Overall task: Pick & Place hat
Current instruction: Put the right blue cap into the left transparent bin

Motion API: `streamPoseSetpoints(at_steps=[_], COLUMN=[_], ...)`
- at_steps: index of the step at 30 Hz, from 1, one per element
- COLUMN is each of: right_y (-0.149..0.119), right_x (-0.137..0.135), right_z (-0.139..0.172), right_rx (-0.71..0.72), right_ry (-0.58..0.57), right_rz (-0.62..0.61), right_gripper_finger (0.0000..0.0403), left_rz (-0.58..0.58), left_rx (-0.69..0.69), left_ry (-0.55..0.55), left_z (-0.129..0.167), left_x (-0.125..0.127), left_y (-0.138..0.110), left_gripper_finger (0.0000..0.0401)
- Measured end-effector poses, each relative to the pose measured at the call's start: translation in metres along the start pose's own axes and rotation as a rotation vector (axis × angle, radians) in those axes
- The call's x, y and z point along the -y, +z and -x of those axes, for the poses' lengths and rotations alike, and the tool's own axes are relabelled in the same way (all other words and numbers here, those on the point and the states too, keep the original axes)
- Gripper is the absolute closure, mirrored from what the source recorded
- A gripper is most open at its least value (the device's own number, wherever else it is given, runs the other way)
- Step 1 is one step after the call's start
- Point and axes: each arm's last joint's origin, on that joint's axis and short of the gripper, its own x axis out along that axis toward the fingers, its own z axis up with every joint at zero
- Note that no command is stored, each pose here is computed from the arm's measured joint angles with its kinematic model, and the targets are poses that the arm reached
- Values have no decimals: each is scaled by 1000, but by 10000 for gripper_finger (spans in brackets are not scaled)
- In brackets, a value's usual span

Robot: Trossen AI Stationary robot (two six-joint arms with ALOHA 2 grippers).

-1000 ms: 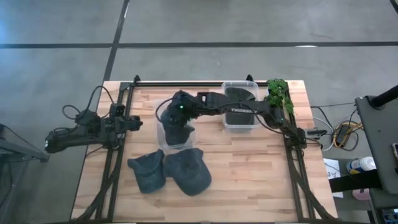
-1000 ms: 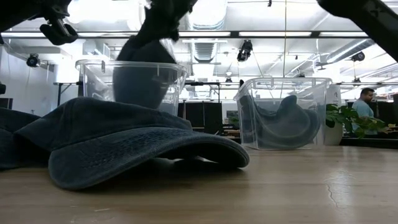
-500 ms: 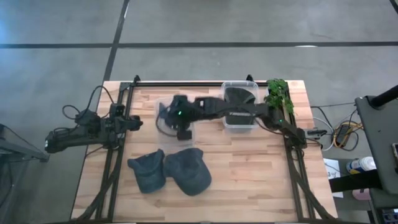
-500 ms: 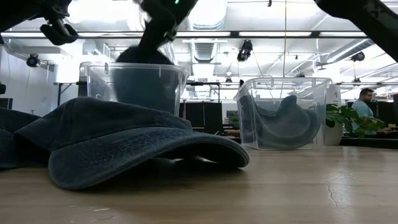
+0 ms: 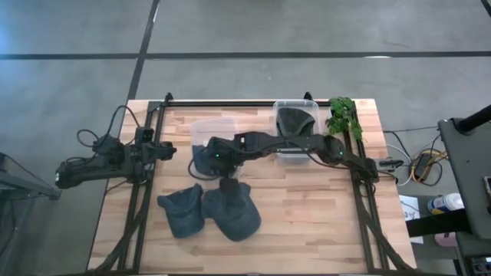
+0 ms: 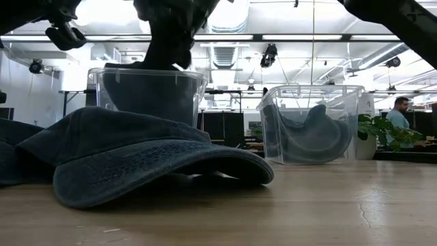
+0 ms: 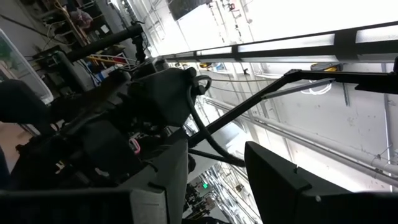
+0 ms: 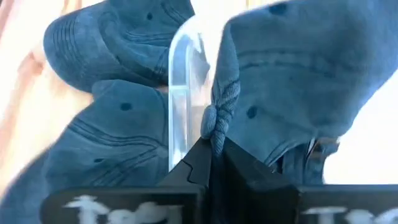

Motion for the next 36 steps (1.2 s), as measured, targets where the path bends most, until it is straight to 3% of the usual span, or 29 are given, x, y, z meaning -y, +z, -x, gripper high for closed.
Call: streamPoseSetpoints(at_steps=[10,16,21,27,31,36], right_y=[-5,-2,4,-1,-14,-32], right_x=[0,-8,-17,-30,-46,-79], right_z=[5,13,37,67,77,75], right_rx=[-59,-41,15,-27,-154,-316], right_ry=[59,58,-11,-43,-42,-60], right_rz=[-158,-144,-120,-153,-190,-204], right_gripper_finger=[313,259,239,237,236,242], left_rz=[0,-17,-22,51,104,138], left_rx=[10,71,77,-103,-238,-435], left_ry=[15,45,57,152,269,296], left_z=[0,0,-1,-1,3,8], left_x=[-1,-2,-4,-20,-33,-39], left_y=[0,2,2,-9,-17,-26], left_gripper_finger=[248,248,248,248,248,248])
